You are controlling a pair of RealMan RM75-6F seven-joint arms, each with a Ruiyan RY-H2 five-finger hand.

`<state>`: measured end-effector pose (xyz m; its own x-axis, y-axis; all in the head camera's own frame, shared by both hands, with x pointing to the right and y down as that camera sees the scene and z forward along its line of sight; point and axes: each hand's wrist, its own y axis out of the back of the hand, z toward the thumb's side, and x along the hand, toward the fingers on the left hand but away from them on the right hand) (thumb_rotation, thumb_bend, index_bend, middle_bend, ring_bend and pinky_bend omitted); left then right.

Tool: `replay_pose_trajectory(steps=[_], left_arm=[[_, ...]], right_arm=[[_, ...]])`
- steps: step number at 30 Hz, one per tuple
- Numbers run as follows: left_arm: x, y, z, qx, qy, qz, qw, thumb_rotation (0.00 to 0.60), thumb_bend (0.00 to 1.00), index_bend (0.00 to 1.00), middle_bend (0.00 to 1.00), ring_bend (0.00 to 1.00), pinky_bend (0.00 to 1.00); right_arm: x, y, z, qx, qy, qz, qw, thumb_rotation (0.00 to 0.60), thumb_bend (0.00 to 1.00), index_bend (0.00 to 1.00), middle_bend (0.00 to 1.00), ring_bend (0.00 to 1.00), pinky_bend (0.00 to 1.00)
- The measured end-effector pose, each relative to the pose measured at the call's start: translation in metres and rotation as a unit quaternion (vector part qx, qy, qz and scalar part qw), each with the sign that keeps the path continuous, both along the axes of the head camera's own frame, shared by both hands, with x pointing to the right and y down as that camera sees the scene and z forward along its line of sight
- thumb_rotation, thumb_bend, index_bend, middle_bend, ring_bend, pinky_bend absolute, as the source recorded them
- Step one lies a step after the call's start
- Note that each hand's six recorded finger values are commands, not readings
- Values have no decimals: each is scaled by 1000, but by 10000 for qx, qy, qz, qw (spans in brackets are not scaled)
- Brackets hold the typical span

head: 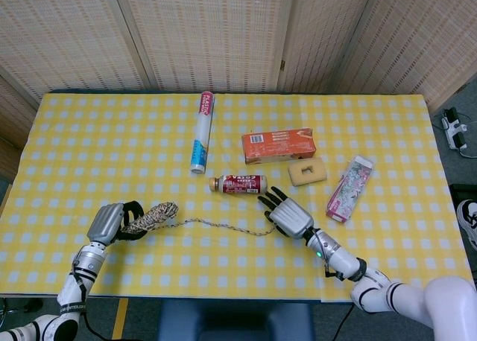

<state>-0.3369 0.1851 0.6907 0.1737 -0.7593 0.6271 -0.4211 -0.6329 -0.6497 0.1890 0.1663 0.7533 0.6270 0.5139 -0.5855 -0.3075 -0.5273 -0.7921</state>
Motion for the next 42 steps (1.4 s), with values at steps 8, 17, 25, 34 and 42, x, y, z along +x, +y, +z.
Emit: replay_pose_trajectory(steps=[8, 17, 25, 34, 42], left_arm=[[-1, 0, 2, -34, 8, -28, 10000, 600, 463, 751, 711, 703, 784], [-1, 1, 3, -56, 3, -31, 10000, 600, 463, 752, 711, 703, 784], [2, -4, -2, 27, 79, -16, 10000, 600, 462, 752, 711, 703, 784], [29, -19, -9, -45, 539, 9, 9985, 600, 463, 752, 711, 704, 784], [81, -27, -5, -446, 1173, 172, 9919, 600, 463, 753, 711, 707, 784]], right_arm=[[0, 0, 2, -17, 13, 17, 10000, 600, 416, 559, 154, 103, 52], [0, -2, 1, -13, -33, 49, 10000, 600, 443, 608, 184, 113, 52], [-3, -3, -9, 86, -239, 57, 9997, 600, 447, 631, 207, 118, 52], [-30, 0, -69, 412, -1227, -155, 9915, 600, 447, 644, 205, 116, 43], [-75, -3, -137, 824, -2162, -389, 9721, 600, 447, 645, 202, 108, 42]])
